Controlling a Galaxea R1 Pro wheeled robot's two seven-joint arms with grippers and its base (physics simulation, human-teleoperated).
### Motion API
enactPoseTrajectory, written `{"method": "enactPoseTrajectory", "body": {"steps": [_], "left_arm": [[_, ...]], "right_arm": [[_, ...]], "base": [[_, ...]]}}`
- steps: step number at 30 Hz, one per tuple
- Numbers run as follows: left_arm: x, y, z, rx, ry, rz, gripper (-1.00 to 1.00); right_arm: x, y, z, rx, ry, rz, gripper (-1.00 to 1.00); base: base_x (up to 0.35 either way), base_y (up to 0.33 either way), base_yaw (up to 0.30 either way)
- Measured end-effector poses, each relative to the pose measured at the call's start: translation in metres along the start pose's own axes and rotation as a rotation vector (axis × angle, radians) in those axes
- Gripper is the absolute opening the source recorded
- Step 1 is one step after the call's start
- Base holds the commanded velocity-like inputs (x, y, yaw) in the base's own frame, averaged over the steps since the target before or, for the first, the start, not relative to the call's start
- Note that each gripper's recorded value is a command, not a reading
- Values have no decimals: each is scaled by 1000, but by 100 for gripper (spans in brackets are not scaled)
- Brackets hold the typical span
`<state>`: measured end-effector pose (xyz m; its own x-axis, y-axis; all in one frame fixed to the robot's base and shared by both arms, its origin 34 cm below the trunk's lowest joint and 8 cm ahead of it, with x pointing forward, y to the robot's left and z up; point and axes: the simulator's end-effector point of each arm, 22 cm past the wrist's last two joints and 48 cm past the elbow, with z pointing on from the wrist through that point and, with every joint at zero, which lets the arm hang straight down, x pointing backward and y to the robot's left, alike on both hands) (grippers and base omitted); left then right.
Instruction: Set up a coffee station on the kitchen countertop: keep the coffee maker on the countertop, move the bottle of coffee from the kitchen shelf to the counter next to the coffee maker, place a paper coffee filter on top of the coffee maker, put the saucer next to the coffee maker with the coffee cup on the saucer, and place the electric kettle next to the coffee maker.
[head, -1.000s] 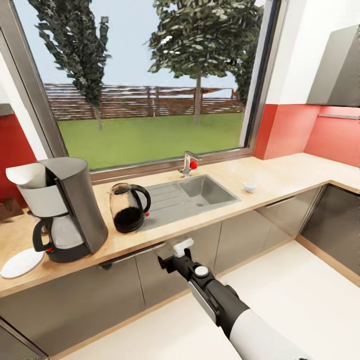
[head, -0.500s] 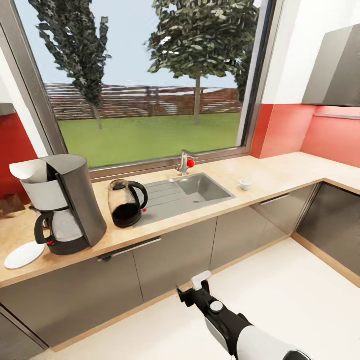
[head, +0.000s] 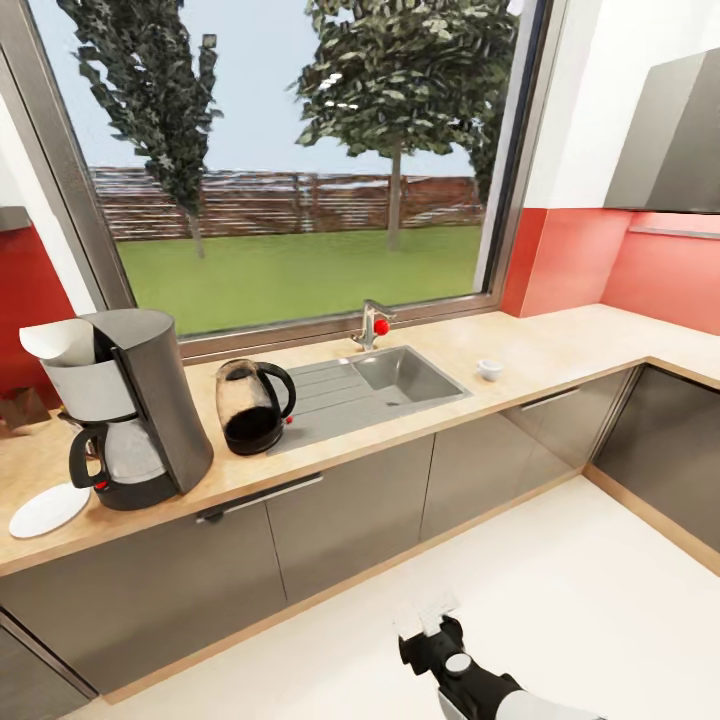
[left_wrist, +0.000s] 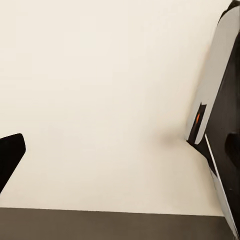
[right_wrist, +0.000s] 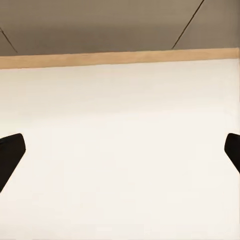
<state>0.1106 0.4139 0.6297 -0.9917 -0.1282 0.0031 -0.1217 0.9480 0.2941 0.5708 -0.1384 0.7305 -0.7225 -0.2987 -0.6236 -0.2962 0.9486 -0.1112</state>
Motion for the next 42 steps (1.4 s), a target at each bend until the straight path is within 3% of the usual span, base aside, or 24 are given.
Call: {"method": "enactPoseTrajectory", "body": {"steps": [2, 3, 4, 7, 8, 11, 19, 24, 42], "left_arm": [[-6, -6, -1, 8, -28, -4, 100], [-11, -12, -1, 18, -51, -7, 100], [-16, -24, -3, 34, -80, -12, 100], [-18, -30, -4, 42, -94, -19, 100], [-23, -45, -7, 60, -122, -28, 100], [-23, -65, -10, 87, -129, -33, 100], [-23, -72, -12, 96, -132, -37, 100], [-25, -81, -14, 109, -144, -40, 100], [-27, -82, -14, 109, -147, -42, 100]], "right_arm": [[27, -1, -3, 2, 66, -4, 100], [52, 0, -6, 1, 134, -9, 100], [90, 7, -14, -8, 250, 10, 100], [103, 12, -18, -15, 282, 34, 100], [109, 14, -20, -17, 294, 44, 100], [110, 15, -21, -17, 297, 45, 100], [109, 18, -21, -18, 297, 61, 100], [111, 18, -22, -8, 307, 152, 100], [112, 17, -21, -6, 307, 156, 100]], "base": [[0, 0, 0], [0, 0, 0], [0, 0, 0], [0, 0, 0], [0, 0, 0], [0, 0, 0], [0, 0, 0], [77, -95, 0], [216, -219, 0]]}}
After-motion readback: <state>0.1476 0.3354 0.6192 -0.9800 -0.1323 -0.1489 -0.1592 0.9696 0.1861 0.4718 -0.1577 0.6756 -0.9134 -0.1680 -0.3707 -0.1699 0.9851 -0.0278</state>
